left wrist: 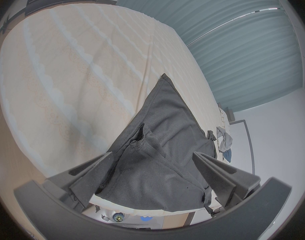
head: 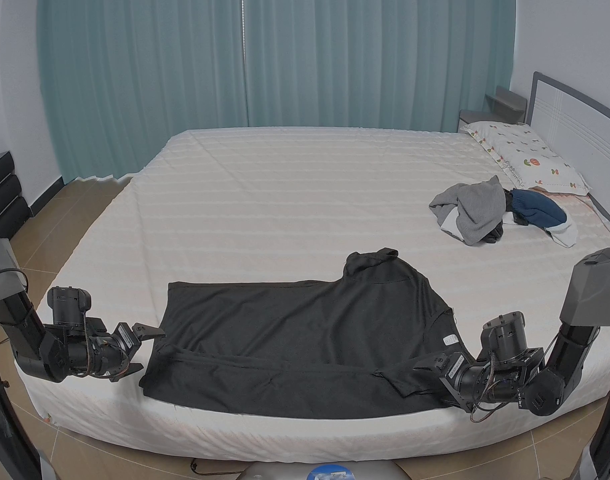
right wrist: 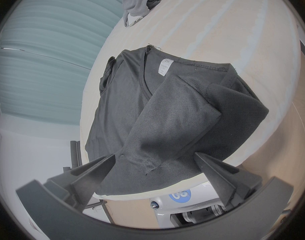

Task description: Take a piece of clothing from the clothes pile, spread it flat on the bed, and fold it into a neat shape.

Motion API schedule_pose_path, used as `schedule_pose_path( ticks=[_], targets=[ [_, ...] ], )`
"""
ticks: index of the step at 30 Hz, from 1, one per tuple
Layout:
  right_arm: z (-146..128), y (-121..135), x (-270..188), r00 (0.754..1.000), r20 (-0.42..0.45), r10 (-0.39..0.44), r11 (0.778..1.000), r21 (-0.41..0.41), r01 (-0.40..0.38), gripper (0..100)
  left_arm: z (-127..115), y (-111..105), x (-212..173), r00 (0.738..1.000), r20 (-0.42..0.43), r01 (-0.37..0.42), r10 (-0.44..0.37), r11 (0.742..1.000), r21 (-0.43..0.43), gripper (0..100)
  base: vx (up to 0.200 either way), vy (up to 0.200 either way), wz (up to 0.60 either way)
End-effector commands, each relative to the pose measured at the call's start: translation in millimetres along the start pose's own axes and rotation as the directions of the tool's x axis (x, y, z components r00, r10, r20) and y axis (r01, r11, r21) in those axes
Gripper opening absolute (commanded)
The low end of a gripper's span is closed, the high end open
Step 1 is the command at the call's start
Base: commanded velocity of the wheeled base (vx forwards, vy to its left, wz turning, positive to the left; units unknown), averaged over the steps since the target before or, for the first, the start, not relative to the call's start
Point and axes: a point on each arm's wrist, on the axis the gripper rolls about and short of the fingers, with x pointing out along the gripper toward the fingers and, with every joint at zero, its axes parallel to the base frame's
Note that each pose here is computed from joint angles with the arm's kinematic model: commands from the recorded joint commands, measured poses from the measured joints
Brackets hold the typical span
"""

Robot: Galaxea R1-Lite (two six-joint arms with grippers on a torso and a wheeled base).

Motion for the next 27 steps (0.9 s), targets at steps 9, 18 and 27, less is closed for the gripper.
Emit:
schedule_pose_path(
  ticks=[9,18,27],
  targets=[
    [-3.0,-5.0,-3.3,1.000,0.000,-0.023,1.000,0.000,0.023,0,0.0,0.2,0.0,1.000,0.000,-0.001,0.001,1.000,0.000,100,0.000,0.000,0.00],
    [-4.2,-2.5,-16.5,1.000,0.010,-0.005,1.000,-0.006,0.005,0,-0.3,0.5,-0.1,1.000,-0.001,-0.001,0.001,1.000,0.000,100,0.000,0.000,0.00],
    [-16.9,-2.2,-29.2,1.000,-0.020,-0.002,0.999,-0.035,0.002,0,-0.7,0.7,-0.2,1.000,-0.001,-0.004,0.004,1.000,0.000,100,0.000,0.000,0.00]
  ],
)
